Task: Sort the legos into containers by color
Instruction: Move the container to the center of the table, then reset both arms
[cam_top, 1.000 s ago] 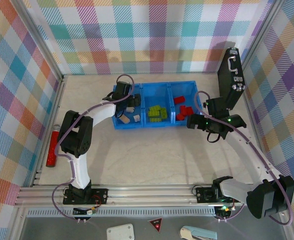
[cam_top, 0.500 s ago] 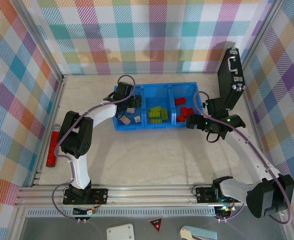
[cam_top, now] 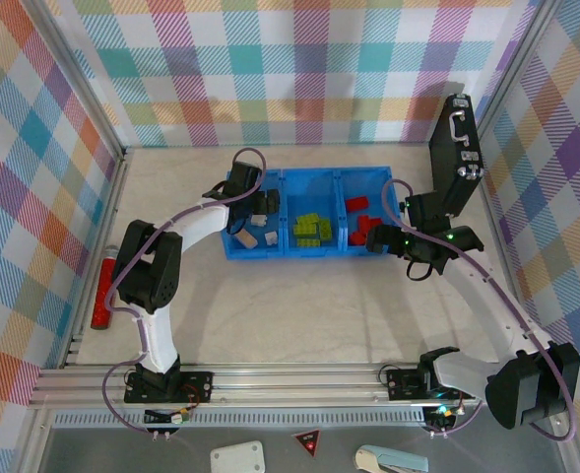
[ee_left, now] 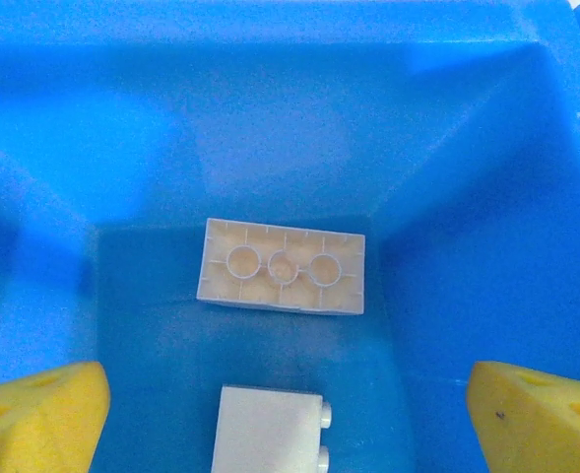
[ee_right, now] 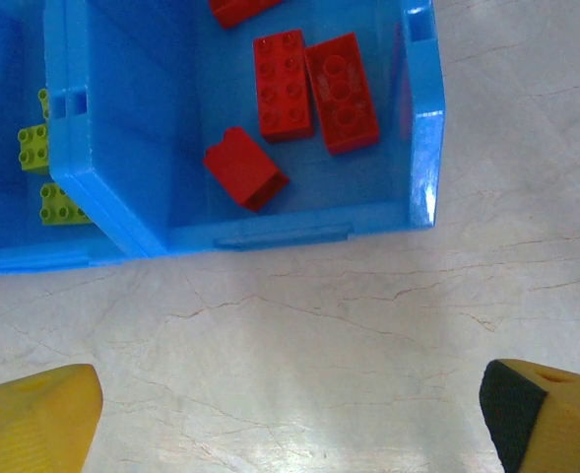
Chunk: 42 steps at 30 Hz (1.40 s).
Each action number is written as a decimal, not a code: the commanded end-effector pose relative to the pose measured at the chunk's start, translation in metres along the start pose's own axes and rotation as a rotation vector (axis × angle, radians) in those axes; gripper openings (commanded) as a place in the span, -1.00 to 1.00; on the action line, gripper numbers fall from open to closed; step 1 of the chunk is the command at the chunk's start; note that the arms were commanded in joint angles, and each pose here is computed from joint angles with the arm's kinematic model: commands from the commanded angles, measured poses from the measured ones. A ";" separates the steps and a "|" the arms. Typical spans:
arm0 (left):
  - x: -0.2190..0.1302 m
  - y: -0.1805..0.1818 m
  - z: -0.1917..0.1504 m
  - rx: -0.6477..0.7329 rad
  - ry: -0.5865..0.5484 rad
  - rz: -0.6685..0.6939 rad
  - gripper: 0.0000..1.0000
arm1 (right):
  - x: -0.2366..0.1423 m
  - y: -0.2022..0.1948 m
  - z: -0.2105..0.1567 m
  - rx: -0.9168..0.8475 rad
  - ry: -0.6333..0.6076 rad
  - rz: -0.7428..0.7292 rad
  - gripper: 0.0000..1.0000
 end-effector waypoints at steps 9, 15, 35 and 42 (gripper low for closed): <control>-0.028 -0.025 0.001 -0.033 0.114 -0.220 -1.00 | 0.014 0.009 0.000 -0.005 0.017 0.108 0.93; -0.027 -0.026 -0.005 -0.060 0.237 -0.193 -1.00 | 0.028 0.019 0.001 -0.020 0.035 0.227 0.69; -0.083 -0.008 0.039 -0.108 0.133 -0.152 -0.97 | 0.008 0.004 0.019 -0.068 -0.050 0.032 0.66; -0.111 0.041 0.054 -0.133 0.010 -0.011 -0.25 | 0.001 -0.014 0.027 -0.074 -0.068 -0.114 0.82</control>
Point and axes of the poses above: each hand's point on the last joint's axis, 136 mm out from that joint toward the fingers, its own x axis out along the fingers, its own y axis along the line the jaws close on, z = x × y, the point moved 8 cm from there along -x, back along the fingers, and after that the axes turned 14 degrees about -x, right-handed, at the moved point
